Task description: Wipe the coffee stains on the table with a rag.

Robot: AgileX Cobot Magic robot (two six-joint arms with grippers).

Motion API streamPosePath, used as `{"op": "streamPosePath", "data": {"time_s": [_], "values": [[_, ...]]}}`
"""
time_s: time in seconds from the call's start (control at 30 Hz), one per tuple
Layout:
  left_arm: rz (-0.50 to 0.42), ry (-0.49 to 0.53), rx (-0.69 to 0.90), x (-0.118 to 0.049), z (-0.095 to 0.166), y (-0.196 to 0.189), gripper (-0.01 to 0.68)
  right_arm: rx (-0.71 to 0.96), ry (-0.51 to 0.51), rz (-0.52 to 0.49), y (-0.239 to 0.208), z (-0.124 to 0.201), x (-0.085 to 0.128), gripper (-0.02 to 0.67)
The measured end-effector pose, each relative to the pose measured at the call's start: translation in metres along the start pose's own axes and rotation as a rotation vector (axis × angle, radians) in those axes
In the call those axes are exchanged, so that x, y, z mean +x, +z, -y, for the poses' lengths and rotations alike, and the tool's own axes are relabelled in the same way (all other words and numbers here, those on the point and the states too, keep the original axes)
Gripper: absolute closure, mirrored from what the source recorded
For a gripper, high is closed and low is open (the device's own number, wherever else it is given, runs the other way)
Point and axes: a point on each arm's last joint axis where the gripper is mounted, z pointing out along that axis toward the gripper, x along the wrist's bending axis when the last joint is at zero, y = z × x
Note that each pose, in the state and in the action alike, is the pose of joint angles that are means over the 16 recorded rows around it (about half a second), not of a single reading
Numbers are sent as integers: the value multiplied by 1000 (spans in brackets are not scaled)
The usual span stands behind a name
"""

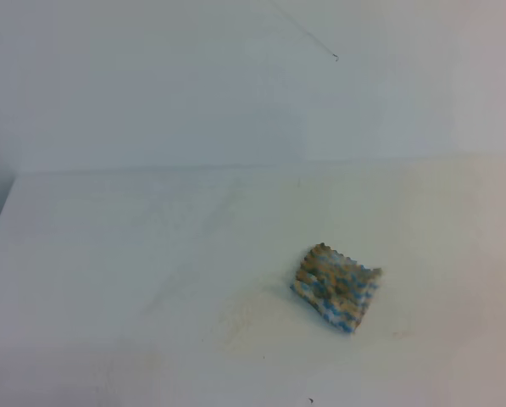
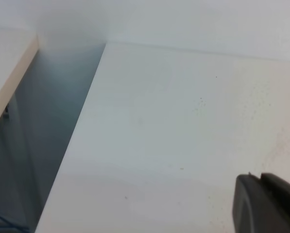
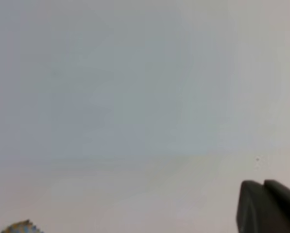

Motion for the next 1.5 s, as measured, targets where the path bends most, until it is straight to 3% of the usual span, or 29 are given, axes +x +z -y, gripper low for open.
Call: {"op": "streamPosePath", "data": {"time_s": [0.37, 0.7, 1.13, 1.5], "values": [[0, 0, 0, 0, 0, 0, 672, -86, 22, 40, 0, 11, -1, 651], [0, 0, 0, 0, 0, 0, 672, -154, -25, 84, -4, 31, -3, 651], [0, 0, 1, 0, 0, 0, 672, 45, 16, 109, -3, 84, -5, 651], [0, 0, 2, 0, 0, 0, 672, 128, 27, 88, -4, 92, -4, 651]]}}
